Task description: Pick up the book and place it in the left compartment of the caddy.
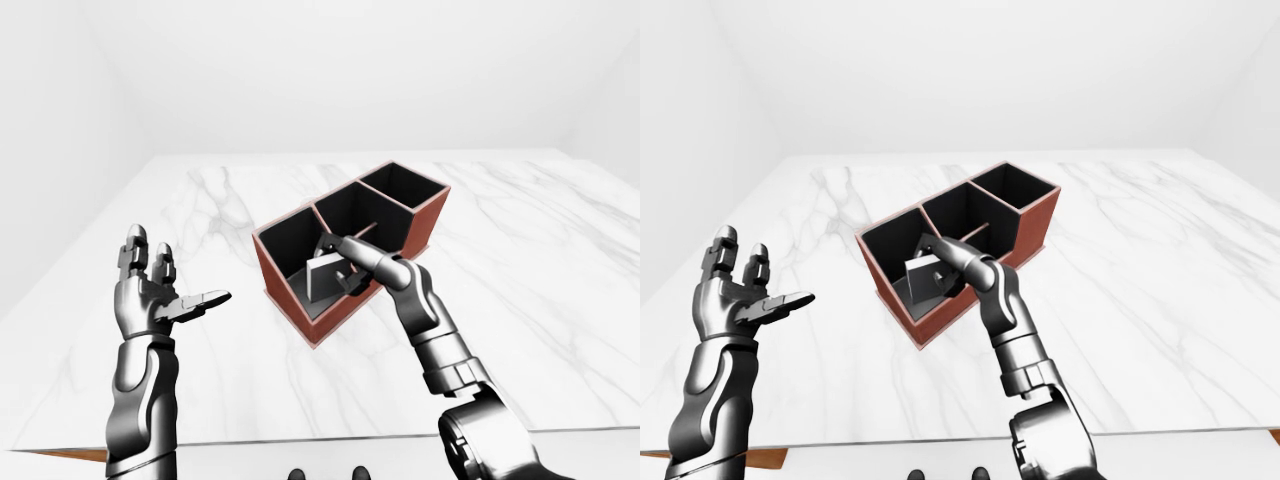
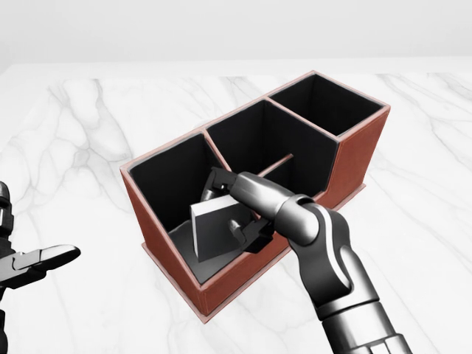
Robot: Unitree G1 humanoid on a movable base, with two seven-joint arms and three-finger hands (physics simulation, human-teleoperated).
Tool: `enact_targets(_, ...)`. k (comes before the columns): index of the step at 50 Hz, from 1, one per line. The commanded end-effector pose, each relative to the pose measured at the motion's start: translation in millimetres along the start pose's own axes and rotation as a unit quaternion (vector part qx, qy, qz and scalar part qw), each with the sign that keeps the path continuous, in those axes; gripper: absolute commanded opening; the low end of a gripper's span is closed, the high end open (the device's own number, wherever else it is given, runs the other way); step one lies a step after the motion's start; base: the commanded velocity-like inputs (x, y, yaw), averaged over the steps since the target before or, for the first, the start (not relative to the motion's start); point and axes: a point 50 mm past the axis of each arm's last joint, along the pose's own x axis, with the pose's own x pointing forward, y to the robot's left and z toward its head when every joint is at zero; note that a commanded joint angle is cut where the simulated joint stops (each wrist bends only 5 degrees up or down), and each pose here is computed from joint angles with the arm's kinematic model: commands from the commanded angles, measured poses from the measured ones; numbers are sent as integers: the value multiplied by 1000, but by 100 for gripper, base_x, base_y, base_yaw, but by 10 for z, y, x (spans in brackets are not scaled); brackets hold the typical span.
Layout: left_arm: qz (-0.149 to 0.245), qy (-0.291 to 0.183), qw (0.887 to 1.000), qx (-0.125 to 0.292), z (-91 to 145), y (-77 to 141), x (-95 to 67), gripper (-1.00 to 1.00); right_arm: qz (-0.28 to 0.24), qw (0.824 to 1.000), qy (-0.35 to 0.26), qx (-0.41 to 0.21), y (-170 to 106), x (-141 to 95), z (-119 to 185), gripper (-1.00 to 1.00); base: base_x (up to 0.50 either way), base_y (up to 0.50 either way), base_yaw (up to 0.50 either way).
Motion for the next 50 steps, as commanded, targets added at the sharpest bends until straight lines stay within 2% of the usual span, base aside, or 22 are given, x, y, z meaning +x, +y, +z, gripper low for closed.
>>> enact_targets(1, -2, 1, 1000, -3, -4, -2, 1, 100, -13, 1000, -12, 21, -24, 23, 26, -100, 0, 0, 0)
enact_targets(22, -2, 1, 1000, -3, -3, 1, 2, 100, -14, 1000, -9, 2, -37, 40, 77, -100, 0, 0, 0)
enact_targets(24, -2, 1, 1000, -3, -4, 1, 2, 100, -13, 1000, -9, 3, -32, 40, 73, -69, 0, 0, 0)
enact_targets(25, -2, 1, 1000, -3, -4, 1, 2, 100, -14, 1000, -7, 3, -30, 37, 64, 30, 0, 0, 0)
enact_targets(26, -2, 1, 1000, -3, -6, 1, 3, 100, -14, 1000, -8, 3, -31, 36, 64, 40, 0, 0, 0)
enact_targets(27, -2, 1, 1000, -3, -6, 1, 3, 100, -14, 1000, -8, 3, -31, 36, 64, 40, 0, 0, 0)
enact_targets(28, -2, 3, 1000, -3, -12, 1, 4, 100, -15, 1000, -7, 5, -26, 35, 56, 96, 0, 0, 0)
enact_targets(50, -1, -3, 1000, -3, 16, -3, -4, 100, -16, 1000, -9, 6, -1, 11, 49, 100, 0, 0, 0)
